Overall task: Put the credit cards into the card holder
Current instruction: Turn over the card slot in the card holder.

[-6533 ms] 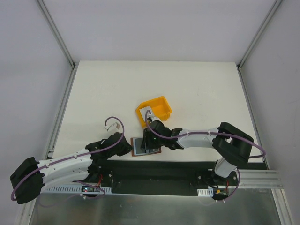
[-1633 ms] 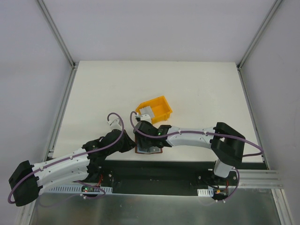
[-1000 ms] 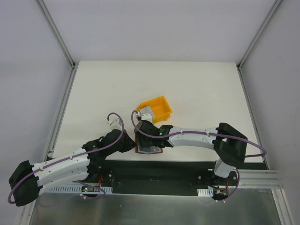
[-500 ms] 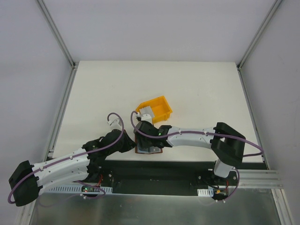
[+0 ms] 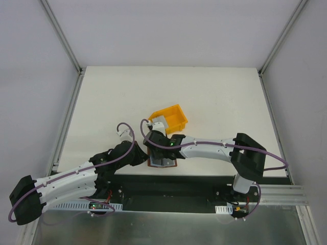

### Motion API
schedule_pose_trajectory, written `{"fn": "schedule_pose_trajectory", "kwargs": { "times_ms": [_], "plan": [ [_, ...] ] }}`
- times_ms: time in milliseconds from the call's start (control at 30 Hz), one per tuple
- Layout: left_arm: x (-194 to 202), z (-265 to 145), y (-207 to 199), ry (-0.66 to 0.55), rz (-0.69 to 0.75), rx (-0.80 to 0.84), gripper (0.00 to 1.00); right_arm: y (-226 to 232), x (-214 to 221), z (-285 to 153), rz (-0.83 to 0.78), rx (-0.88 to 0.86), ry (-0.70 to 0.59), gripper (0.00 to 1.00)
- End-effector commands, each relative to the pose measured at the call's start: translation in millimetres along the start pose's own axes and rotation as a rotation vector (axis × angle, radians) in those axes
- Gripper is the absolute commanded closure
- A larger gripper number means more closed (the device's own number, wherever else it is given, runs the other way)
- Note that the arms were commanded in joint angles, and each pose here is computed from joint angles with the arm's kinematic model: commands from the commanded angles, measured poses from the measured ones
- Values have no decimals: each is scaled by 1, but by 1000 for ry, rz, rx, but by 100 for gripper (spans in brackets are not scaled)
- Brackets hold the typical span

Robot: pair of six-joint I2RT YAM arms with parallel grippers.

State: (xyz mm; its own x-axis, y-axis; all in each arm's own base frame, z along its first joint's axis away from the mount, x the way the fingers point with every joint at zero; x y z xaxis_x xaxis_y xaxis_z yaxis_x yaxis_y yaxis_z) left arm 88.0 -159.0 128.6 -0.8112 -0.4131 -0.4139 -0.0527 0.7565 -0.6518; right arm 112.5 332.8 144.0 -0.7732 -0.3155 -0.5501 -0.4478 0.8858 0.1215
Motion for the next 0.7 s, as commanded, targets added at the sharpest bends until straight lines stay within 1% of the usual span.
{"fn": "schedule_pose_trajectory", "kwargs": {
  "times_ms": [0, 167, 333, 533, 667],
  "plan": [
    [-2, -2, -7, -9, -9, 41, 100, -4, -4, -9, -45, 95, -6, 52],
    [-2, -3, -7, -9, -7, 45, 100, -1, -5, -9, -44, 67, -8, 53],
    [-1, -3, -7, -8, -9, 47, 100, 7, -8, -8, -11, -13, -32, 50],
    [-1, -4, -7, -9, -9, 51, 100, 11, -3, 4, 6, -52, 6, 49],
    [-1, -4, -7, -12, -13, 51, 100, 10, -1, 7, 4, -38, 16, 49]
  ]
}}
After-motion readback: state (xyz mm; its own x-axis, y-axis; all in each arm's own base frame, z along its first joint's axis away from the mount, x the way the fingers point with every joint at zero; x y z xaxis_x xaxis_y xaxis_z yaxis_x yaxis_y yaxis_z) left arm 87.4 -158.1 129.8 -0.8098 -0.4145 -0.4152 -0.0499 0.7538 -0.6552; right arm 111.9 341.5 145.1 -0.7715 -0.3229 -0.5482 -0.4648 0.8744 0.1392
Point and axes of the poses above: each gripper's point midway between its finger pads, its own z axis out along the fingers, its own y axis along the line the jaws close on, x = y × z, the point moved 10 cm from there along -z, back along the fingers, and after that the axes turned 2 degrees about -z, right-handed, at the moved point
